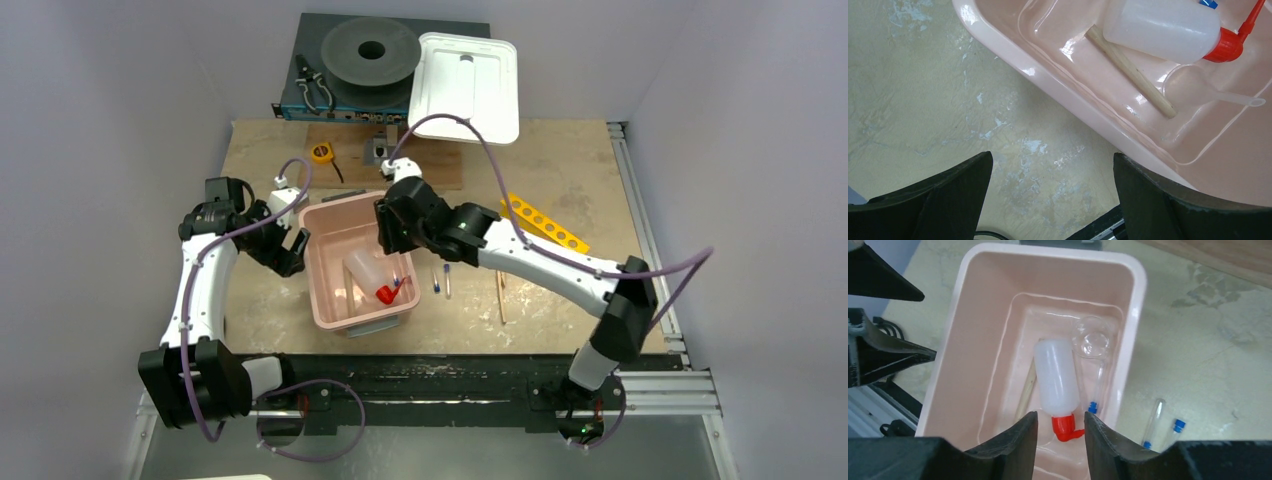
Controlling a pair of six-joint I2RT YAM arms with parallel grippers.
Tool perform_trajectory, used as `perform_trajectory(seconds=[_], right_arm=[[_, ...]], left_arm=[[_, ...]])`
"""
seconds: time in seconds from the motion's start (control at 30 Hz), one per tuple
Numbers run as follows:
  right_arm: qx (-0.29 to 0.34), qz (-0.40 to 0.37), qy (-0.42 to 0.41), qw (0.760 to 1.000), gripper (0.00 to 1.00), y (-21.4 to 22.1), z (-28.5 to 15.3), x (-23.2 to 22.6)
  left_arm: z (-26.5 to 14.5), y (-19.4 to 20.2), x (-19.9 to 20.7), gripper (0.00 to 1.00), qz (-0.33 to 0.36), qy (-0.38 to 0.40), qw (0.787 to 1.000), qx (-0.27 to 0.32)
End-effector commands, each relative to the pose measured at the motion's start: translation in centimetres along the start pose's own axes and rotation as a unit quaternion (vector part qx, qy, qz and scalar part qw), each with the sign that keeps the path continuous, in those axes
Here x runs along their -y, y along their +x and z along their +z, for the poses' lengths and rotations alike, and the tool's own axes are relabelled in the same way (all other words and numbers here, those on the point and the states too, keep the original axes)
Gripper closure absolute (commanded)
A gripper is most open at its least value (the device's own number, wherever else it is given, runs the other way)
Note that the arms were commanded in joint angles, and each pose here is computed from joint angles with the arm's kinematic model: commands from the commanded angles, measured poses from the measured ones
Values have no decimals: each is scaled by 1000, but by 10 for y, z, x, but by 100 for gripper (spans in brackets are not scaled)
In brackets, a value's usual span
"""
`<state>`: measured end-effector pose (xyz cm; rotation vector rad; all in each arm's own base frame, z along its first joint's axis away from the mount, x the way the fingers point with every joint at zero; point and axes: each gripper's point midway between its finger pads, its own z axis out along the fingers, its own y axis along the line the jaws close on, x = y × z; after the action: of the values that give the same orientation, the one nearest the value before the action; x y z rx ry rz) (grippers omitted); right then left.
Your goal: Organize the chemistry lab equipment
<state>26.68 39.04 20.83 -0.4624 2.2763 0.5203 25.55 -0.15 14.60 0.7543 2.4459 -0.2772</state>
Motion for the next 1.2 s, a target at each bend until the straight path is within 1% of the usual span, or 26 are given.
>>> perform_trajectory(seconds=[0.0, 0.13, 0.27, 0.37, 0.47, 0.6, 0.83, 0.93, 0.97, 1.0, 1.07, 1.17], right_arm=[[49, 34, 35, 998, 64, -19, -32, 41], [44, 75, 77, 993, 67, 3, -34, 95], [17, 84, 109, 990, 67, 43, -26, 126], [-18, 82, 124, 989, 65, 74, -11, 135], [-44, 80, 134, 987, 60, 97, 6, 142], [-61, 78, 143, 985, 55, 115, 24, 146], [-81, 78, 151, 982, 58, 136, 45, 152], [-85, 79, 153, 981, 60, 142, 51, 153], [-88, 80, 153, 981, 63, 145, 52, 153], [-91, 80, 152, 981, 66, 148, 54, 153], [-95, 81, 154, 980, 77, 153, 57, 155], [-99, 79, 162, 979, 87, 160, 59, 160]], left_arm=[[-6, -9, 1, 10, 23, -6, 1000, 21], [-7, -9, 2, 10, 22, -5, 1000, 21], [-7, -9, 2, 10, 22, -5, 1000, 21], [-7, -9, 2, 10, 21, -5, 1000, 21], [-7, -9, 3, 10, 20, -4, 1000, 20], [-7, -8, 3, 10, 20, -5, 1000, 19], [-8, -8, 2, 10, 23, -7, 1000, 19], [-7, -8, 1, 10, 23, -7, 1000, 17], [-7, -7, 1, 10, 22, -7, 1000, 16], [-7, -7, 1, 10, 22, -7, 1000, 17], [-7, -7, 1, 10, 22, -7, 1000, 16], [-7, -8, 1, 10, 23, -7, 1000, 16]])
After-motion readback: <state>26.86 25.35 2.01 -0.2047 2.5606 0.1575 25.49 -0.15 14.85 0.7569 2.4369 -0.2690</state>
